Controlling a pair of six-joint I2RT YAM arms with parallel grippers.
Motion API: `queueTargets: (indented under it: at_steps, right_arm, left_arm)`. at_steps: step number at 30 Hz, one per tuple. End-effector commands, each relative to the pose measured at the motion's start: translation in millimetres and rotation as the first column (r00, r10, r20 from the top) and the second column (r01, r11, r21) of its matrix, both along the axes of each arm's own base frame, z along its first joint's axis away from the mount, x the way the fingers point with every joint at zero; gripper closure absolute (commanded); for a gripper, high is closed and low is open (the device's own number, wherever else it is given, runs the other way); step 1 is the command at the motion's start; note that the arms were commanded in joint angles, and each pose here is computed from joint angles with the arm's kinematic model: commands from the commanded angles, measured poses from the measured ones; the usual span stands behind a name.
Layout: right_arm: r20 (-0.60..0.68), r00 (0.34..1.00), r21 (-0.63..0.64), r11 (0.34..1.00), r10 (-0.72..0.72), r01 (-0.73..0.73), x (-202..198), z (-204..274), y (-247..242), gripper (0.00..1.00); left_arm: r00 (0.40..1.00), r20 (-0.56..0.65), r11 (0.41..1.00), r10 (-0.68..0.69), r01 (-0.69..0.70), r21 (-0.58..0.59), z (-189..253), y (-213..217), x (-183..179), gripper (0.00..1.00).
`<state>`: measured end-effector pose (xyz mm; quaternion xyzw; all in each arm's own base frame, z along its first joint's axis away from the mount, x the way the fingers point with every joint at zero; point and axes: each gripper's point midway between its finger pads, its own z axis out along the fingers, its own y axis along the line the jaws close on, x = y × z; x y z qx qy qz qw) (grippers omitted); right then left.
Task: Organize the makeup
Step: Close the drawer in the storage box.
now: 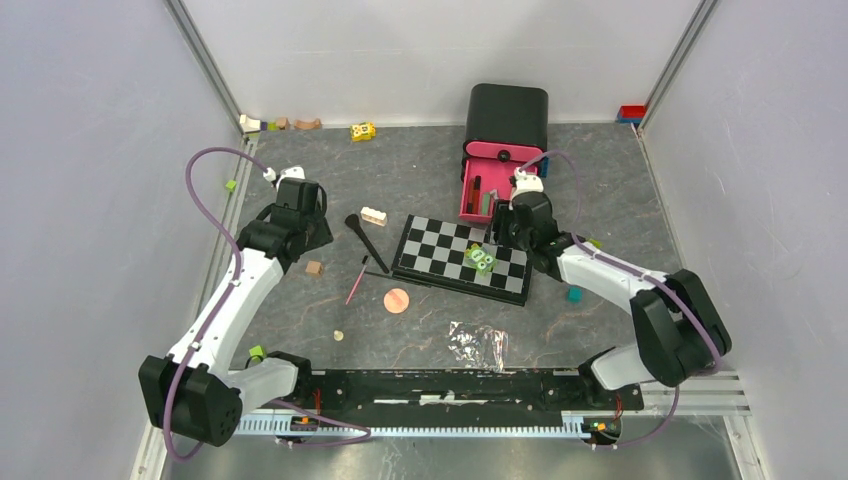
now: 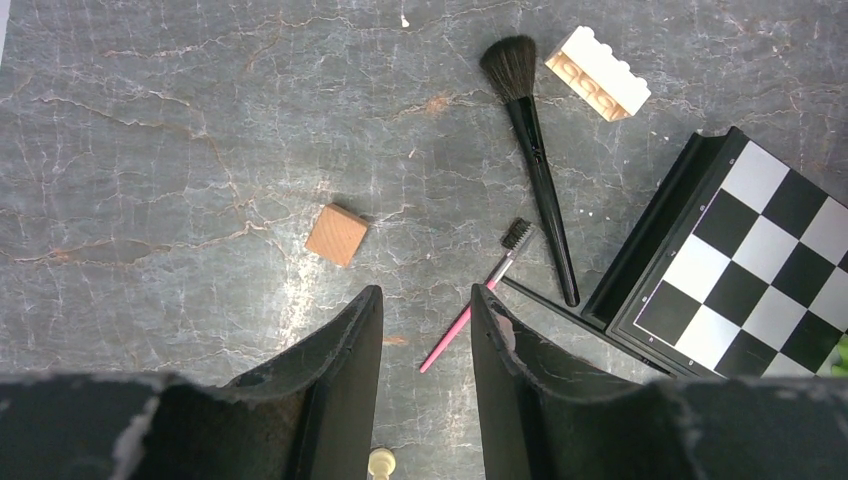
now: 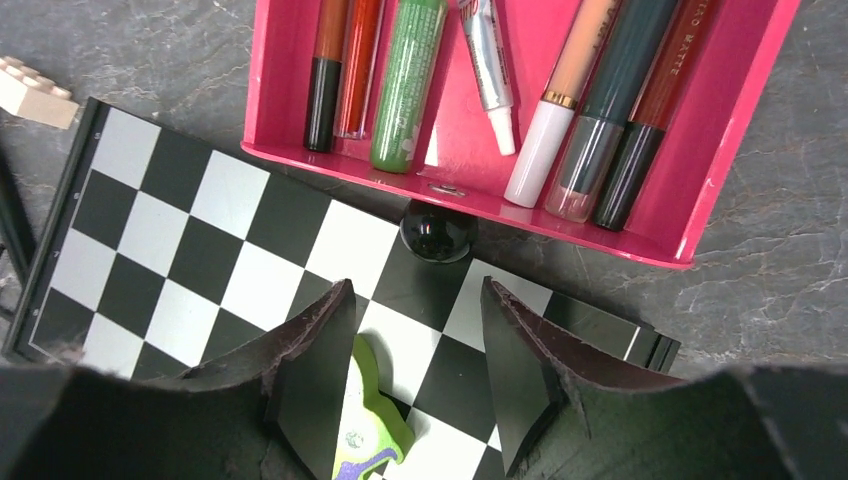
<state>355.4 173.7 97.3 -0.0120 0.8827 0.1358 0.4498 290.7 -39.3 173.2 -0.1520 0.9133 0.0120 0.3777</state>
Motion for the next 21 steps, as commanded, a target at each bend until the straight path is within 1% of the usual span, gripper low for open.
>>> queueTargets:
  at_steps: [1,11,17,21]
  right_arm:
    - [0.062,0.997,0.021,0.999,-0.049,0.048,19.4,18.3,8.1,0.43]
    - [0.033,0.993,-0.047,0.992,-0.113,0.115,31.9,-1.6,6.6,0.42]
    - [0.012,0.992,-0.07,0.99,-0.125,0.125,36.7,-11.2,8.1,0.45]
    - [0.017,0.992,-0.069,0.99,-0.126,0.127,38.4,-12.3,9.4,0.5]
  left_arm:
    - [0.999,0.05,1.0,-0.015,0.014,0.022,10.8,3.8,5.1,0.55]
    - [0.998,0.054,1.0,-0.016,0.015,0.02,11.7,3.6,4.9,0.55]
    - [0.998,0.054,1.0,-0.016,0.015,0.019,11.5,3.3,4.9,0.55]
    - [0.998,0.054,1.0,-0.018,0.017,0.017,11.6,3.0,5.1,0.55]
